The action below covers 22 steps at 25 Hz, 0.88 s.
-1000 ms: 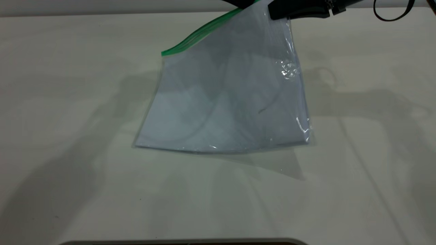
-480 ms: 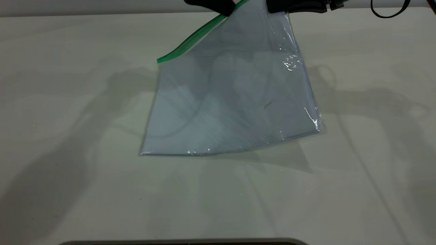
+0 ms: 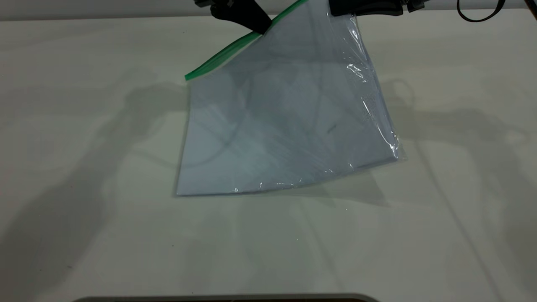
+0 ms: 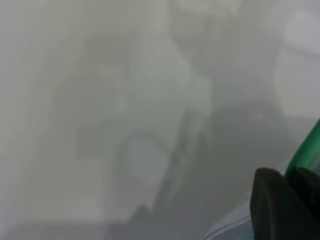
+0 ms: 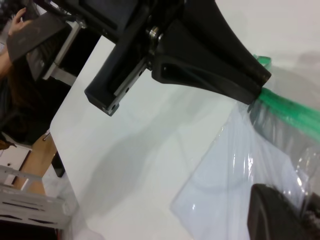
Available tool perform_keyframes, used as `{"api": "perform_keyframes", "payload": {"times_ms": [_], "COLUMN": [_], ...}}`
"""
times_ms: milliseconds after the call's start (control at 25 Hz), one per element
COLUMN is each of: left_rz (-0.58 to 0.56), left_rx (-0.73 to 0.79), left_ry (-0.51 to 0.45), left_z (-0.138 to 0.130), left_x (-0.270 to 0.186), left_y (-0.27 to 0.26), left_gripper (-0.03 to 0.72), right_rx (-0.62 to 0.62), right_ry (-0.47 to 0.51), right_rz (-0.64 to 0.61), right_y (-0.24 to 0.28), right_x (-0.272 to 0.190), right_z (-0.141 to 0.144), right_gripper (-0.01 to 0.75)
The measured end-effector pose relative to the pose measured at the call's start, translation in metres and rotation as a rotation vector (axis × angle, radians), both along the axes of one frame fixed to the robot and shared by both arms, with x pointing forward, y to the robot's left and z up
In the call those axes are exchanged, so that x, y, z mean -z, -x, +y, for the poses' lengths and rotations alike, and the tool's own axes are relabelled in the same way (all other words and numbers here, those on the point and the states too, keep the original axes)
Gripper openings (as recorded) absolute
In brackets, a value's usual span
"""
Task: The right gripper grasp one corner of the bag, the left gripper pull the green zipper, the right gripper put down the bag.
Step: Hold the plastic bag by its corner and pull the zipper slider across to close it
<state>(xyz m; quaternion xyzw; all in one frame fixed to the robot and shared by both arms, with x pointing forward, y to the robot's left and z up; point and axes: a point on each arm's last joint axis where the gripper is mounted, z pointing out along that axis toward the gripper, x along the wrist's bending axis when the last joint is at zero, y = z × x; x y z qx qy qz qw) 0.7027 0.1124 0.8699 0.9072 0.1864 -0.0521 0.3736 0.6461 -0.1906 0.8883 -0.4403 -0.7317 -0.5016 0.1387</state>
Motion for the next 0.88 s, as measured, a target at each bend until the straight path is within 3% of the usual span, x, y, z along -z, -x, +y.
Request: {"api": "perform_keyframes", "payload": {"times_ms": [560, 880], "left_rz": [0.068, 0.108], "left_rx": [-0.08, -0.153], "left_ry": [-0.069, -0.176], "left_z": [0.04, 0.08], "left_x": [0.027, 0.05], "left_y": [-0.01, -0.016], "left_gripper": [0.057, 0.057], "right_rx": [0.017, 0.012], "right_ry": [-0.013, -0.011], "right_rz": [-0.012, -0.022], "right_y": [-0.003, -0.004], "right_x": [-0.002, -0.004], "right_z": [0.001, 0.001], "right_gripper": [0.034, 0.034]}}
